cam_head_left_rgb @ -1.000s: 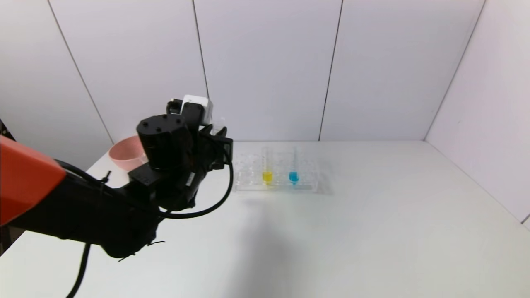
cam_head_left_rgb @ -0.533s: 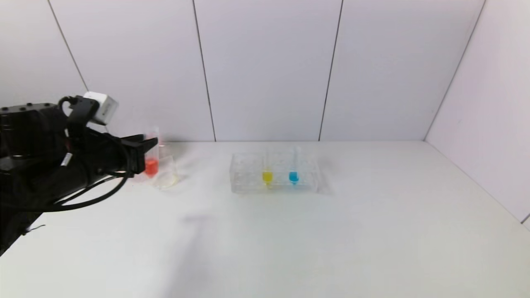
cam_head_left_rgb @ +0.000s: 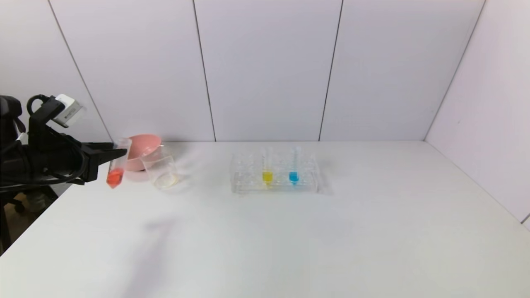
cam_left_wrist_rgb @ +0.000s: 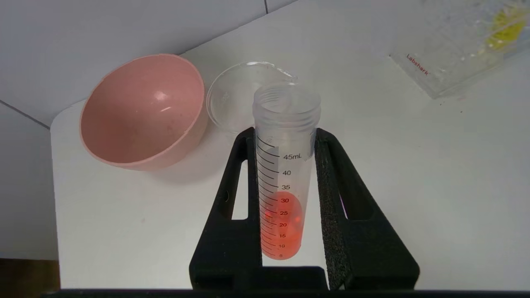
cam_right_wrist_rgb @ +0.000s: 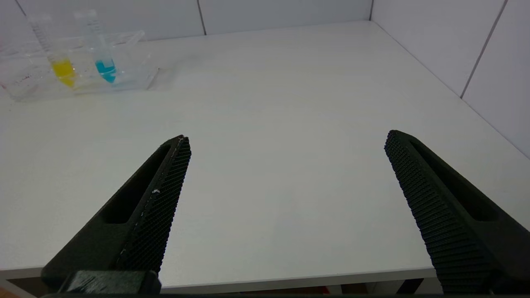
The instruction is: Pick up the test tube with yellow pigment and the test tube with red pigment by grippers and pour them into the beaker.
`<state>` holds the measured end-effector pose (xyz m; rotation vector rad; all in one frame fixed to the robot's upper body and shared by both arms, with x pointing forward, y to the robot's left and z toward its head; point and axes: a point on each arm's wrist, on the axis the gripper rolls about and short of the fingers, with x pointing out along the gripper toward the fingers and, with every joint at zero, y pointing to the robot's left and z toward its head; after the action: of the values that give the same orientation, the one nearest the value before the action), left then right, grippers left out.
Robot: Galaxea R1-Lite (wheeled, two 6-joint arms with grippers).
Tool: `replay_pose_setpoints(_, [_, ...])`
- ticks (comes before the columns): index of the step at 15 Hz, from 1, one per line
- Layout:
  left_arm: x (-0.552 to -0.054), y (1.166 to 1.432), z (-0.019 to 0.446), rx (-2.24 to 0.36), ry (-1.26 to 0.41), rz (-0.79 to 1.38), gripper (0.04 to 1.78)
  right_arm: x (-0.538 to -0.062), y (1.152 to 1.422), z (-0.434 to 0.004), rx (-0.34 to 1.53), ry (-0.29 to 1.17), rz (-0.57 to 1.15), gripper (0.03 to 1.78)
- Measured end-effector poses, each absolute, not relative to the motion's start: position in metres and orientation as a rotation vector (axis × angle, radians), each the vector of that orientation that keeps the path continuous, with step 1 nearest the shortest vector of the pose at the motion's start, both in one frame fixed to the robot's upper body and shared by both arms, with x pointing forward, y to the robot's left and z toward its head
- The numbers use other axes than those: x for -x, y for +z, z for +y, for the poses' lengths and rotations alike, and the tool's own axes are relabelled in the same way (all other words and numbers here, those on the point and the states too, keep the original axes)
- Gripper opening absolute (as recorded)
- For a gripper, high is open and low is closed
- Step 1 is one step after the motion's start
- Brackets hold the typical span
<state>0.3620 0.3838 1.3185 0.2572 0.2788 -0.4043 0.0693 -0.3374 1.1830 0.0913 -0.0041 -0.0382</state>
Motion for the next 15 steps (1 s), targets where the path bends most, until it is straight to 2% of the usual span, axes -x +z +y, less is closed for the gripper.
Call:
replay_pose_setpoints(8, [-0.418, 1.327, 0.396, -0.389, -0.468, 0.393, 0.42, -0.069, 1.183, -0.337, -0.092, -0.038, -0.004, 1.71])
replay_pose_setpoints(15, [-0.446, 1.332, 0.397, -0.508, -0.484, 0.550, 0.42, -0.069, 1.183, -0.337, -0.092, -0.038, -0.004, 1.71])
